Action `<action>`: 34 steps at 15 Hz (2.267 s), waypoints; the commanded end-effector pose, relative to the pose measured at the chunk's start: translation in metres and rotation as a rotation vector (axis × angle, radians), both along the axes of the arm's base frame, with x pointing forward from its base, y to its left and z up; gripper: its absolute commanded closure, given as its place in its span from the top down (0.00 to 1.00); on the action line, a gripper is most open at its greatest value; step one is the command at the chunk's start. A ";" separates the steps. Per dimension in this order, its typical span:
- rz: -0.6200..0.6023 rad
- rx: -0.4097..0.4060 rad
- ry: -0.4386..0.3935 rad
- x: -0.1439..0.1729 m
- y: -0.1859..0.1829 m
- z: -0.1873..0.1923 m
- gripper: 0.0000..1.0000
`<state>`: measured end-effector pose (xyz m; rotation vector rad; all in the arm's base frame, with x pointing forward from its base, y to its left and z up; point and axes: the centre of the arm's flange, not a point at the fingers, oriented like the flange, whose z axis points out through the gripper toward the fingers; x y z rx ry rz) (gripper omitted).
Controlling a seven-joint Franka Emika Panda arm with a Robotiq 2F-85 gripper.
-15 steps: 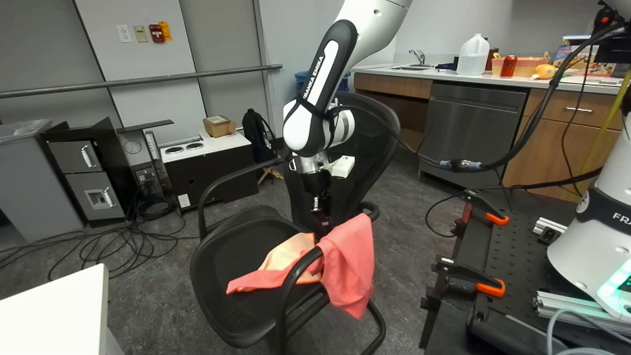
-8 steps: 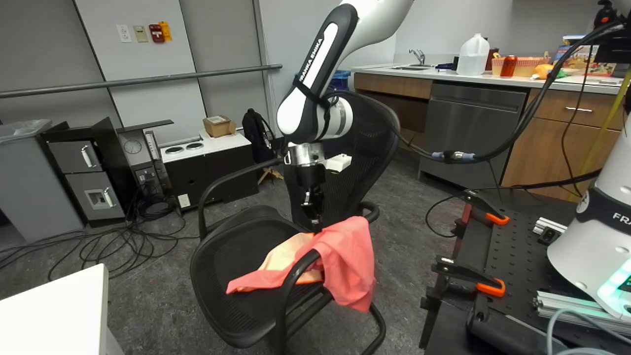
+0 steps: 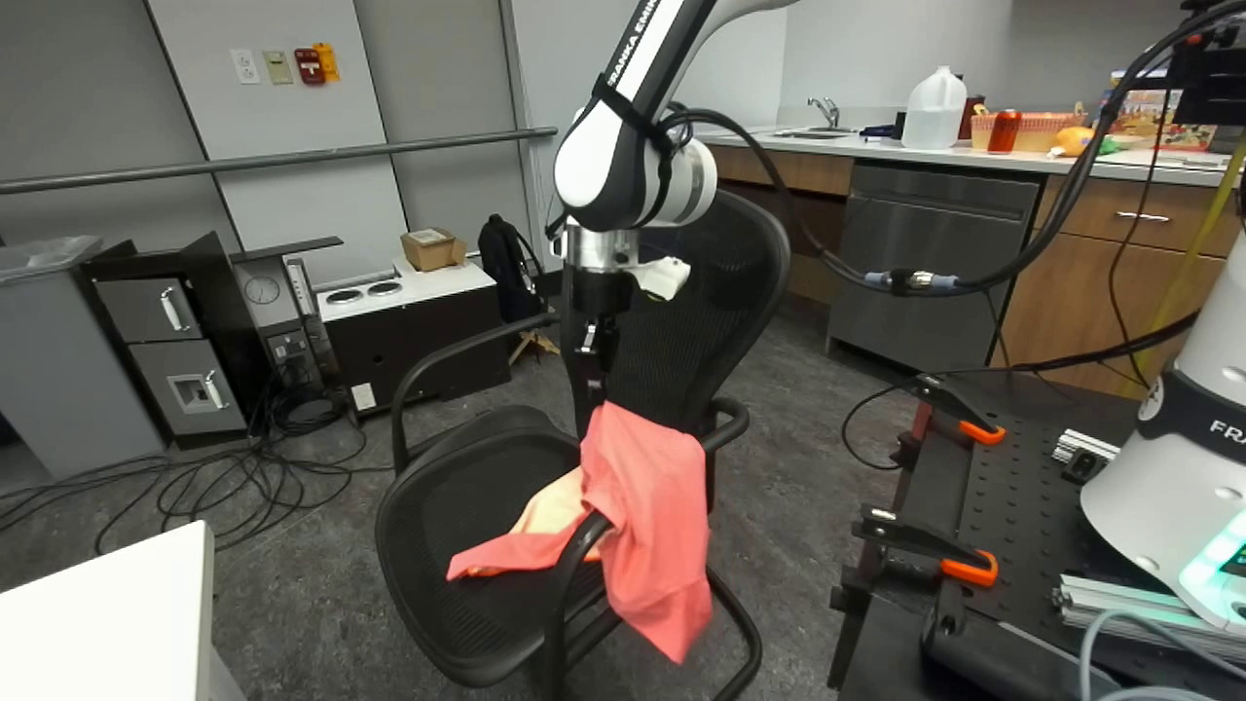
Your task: Put the orange cloth on the chair head rest
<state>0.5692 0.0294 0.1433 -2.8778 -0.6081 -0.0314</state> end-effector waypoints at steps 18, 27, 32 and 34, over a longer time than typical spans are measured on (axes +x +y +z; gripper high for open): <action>-0.299 -0.078 -0.804 -0.062 -0.058 0.314 0.00; -0.563 -0.146 -0.946 -0.126 -0.170 0.398 0.00; -0.701 -0.177 -1.033 -0.152 -0.229 0.427 0.00; -0.738 -0.182 -1.032 -0.149 -0.248 0.424 0.00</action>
